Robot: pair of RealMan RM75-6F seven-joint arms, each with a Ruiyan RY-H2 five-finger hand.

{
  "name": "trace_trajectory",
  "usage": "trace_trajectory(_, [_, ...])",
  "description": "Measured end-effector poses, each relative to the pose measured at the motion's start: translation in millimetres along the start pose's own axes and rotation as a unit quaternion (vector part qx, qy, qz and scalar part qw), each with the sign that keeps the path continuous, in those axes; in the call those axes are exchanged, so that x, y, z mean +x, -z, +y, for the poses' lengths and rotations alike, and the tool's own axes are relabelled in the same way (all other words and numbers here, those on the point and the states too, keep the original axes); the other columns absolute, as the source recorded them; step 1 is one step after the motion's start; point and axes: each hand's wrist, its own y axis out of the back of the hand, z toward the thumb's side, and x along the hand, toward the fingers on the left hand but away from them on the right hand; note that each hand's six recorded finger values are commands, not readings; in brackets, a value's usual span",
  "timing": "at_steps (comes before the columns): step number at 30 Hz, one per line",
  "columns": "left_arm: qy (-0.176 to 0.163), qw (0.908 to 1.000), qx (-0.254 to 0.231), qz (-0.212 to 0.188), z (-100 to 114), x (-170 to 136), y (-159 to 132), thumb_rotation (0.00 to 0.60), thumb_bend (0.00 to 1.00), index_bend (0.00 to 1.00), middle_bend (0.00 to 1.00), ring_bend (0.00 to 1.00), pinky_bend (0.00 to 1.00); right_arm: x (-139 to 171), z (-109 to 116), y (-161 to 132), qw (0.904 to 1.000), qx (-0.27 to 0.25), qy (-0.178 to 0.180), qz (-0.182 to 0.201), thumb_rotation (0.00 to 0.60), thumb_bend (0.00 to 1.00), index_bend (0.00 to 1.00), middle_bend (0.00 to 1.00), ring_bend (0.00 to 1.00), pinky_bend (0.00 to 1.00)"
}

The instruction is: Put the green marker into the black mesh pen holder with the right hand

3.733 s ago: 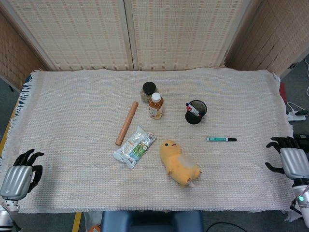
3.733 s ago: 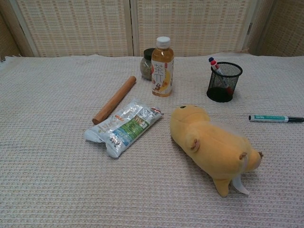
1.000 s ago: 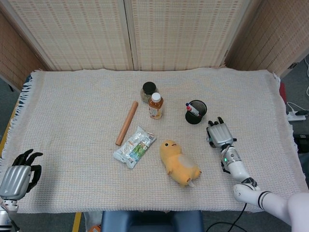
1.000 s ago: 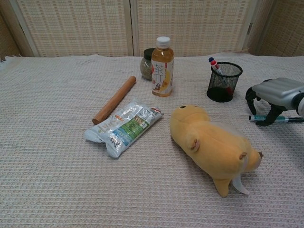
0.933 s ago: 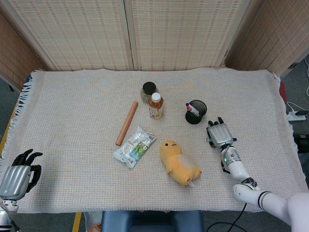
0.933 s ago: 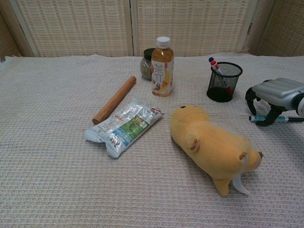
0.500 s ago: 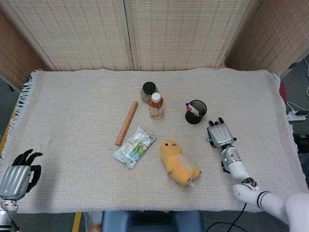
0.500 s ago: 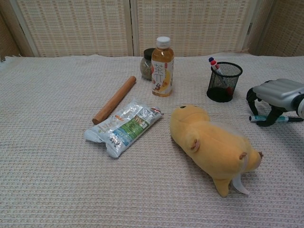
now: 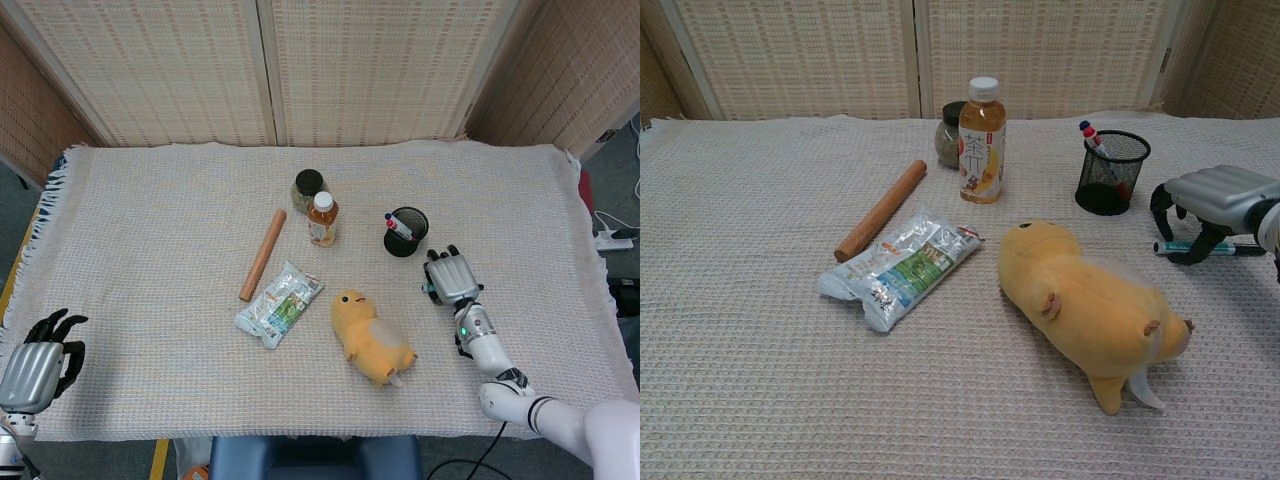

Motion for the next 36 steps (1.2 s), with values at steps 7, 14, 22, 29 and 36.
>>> trace_trajectory(7, [0.002,1.0,0.001,-0.003,-1,0,-2,0.6,0.58,0.34,0.21,0.09,0.17,15,35,-16,0.997,-0.05,0.048,0.034,0.6,0.26,0.72,0.23,0.34,0.19])
trace_trajectory(14, [0.0,1.0,0.002,-0.007,0,-1,-4,0.6,0.58,0.34,0.21,0.09,0.17,37,96,-42,0.984,-0.122,0.101,0.082,0.6,0.26,0.73,0.23,0.34,0.19])
trace_trajectory(22, [-0.002,0.9999,0.003,-0.012,1,-3,-8,0.6,0.58,0.34,0.21,0.09,0.17,43,184,-50,0.9617,-0.184,0.174,0.105,0.6,0.26,0.74,0.23,0.35,0.19])
trace_trajectory(29, [-0.009,0.9999,0.003,-0.013,5,-4,-9,0.6,0.58,0.34,0.21,0.09,0.17,31,201,-43,0.9384,-0.27,0.181,0.118,0.6,0.28,0.73,0.24,0.36,0.2])
trace_trajectory(36, [-0.006,1.0,0.002,-0.003,4,-3,-4,0.6,0.58,0.34,0.21,0.09,0.17,13,200,-16,0.8953,-0.381,0.19,0.131,0.6,0.29,0.74,0.24,0.36,0.21])
